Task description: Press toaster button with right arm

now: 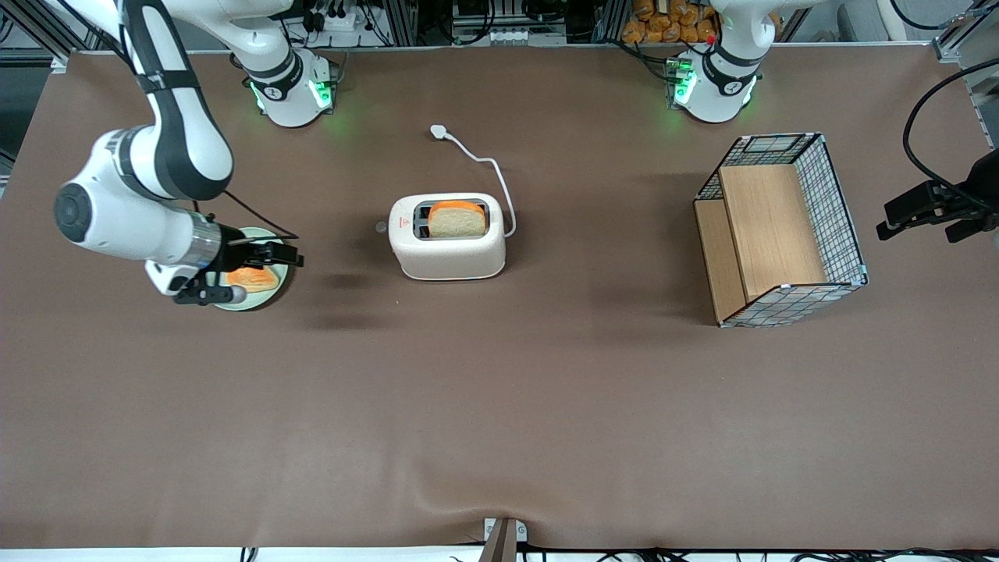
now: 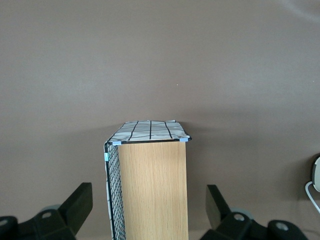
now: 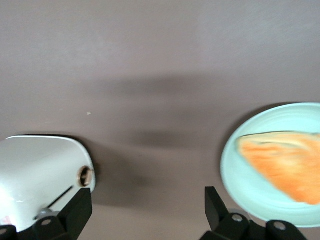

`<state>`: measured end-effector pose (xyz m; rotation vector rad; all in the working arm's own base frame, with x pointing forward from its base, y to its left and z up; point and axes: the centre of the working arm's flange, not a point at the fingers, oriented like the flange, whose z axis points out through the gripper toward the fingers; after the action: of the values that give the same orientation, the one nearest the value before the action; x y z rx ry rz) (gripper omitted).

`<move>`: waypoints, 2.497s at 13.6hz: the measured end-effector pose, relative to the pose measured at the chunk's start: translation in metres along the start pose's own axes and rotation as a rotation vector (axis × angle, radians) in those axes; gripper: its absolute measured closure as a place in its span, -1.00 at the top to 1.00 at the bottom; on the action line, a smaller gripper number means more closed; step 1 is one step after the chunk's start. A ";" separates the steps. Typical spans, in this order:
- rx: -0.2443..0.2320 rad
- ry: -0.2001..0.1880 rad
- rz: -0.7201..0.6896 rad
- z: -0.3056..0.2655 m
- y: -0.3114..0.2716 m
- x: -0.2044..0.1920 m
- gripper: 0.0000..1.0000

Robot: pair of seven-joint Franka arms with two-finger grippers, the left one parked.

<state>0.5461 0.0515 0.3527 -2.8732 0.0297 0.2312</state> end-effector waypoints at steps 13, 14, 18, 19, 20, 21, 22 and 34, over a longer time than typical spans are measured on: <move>-0.237 0.136 -0.126 -0.150 -0.001 -0.035 1.00; -0.240 0.126 -0.126 -0.168 -0.006 -0.038 1.00; -0.260 0.136 -0.099 -0.226 -0.011 -0.048 1.00; -0.258 0.124 -0.065 -0.233 -0.012 -0.051 1.00; -0.256 0.114 -0.028 -0.240 -0.013 -0.055 1.00; -0.255 0.111 -0.005 -0.246 -0.016 -0.058 1.00; -0.255 0.118 0.006 -0.251 -0.018 -0.059 1.00; -0.226 0.148 0.013 -0.296 -0.034 -0.062 1.00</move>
<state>0.5320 0.0084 0.6540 -3.1108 0.0535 0.0252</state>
